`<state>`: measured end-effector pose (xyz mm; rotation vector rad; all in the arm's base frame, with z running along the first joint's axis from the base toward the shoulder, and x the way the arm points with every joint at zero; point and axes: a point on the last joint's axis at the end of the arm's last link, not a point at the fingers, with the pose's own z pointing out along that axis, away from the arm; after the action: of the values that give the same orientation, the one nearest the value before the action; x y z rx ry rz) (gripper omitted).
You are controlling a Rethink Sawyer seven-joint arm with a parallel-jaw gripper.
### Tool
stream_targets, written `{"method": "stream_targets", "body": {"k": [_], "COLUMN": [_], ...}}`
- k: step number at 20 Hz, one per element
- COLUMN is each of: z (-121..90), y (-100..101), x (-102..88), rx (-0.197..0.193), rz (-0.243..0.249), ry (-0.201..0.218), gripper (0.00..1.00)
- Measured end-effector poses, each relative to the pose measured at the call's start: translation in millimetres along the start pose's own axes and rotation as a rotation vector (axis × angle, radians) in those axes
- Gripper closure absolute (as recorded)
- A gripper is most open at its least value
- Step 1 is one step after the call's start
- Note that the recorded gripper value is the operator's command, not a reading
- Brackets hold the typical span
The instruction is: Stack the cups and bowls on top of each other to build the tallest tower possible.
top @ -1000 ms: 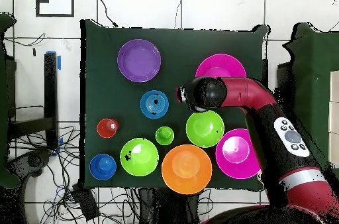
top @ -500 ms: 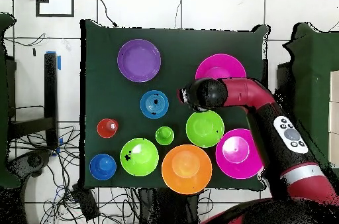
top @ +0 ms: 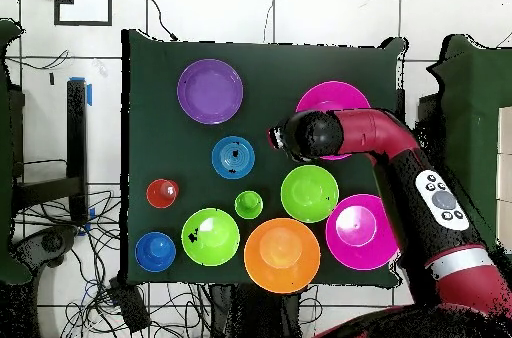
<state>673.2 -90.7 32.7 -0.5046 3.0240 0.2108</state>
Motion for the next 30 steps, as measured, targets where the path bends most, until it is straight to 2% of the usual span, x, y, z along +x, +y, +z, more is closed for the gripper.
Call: {"method": "stream_targets", "body": {"k": [8,16,22,27,30], "z": [-39.2,-62.4,-65.7,-59.8,-55.9], "y": [0.9,-4.0,-9.9,-15.7,-19.9], "x": [-13.7,-20.2,-22.8,-17.0,-16.0], "rx": [0.023,0.039,0.060,0.105,0.132], "rz": [-0.028,-0.039,-0.055,-0.088,-0.106], "ry": [0.054,0.094,0.090,0.100,0.087], "gripper": [0.00,0.00,0.00,0.00,0.00]}}
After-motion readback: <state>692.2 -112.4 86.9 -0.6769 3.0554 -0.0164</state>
